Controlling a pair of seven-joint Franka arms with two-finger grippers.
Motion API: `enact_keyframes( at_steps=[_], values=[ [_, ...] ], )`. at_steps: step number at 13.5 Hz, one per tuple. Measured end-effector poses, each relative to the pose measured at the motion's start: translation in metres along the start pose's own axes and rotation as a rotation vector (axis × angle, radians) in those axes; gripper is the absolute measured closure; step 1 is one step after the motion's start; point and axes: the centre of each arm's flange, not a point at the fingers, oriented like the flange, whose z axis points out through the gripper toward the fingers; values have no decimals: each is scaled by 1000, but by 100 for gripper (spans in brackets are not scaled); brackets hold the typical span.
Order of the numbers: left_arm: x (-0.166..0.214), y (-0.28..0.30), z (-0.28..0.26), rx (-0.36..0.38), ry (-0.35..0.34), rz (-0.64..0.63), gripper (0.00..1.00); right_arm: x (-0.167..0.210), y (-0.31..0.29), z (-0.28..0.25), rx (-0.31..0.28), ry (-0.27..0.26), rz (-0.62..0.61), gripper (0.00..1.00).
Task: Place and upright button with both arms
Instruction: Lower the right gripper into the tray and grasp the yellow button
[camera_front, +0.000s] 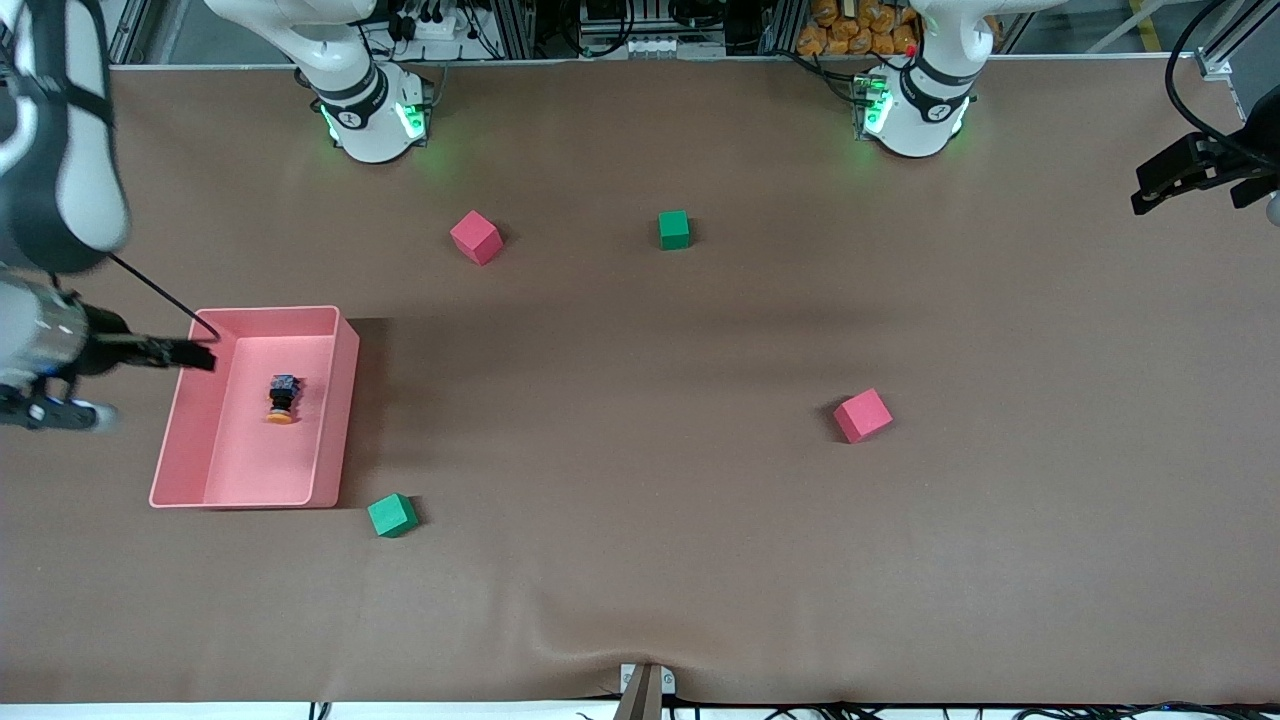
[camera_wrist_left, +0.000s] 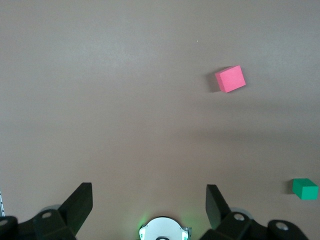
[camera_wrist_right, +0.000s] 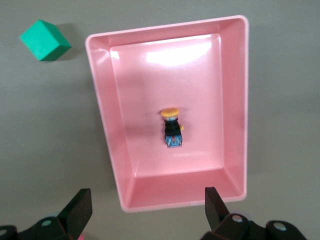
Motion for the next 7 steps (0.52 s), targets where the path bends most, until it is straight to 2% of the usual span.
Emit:
enact_keyframes(
  at_steps=[3,7],
  values=[
    [0,0,0,0,0,0,0,2,8,74,-1,-9,13,0],
    [1,0,2,0,-4,0,0,-1,23,150,-5,41,-10,0]
  ],
)
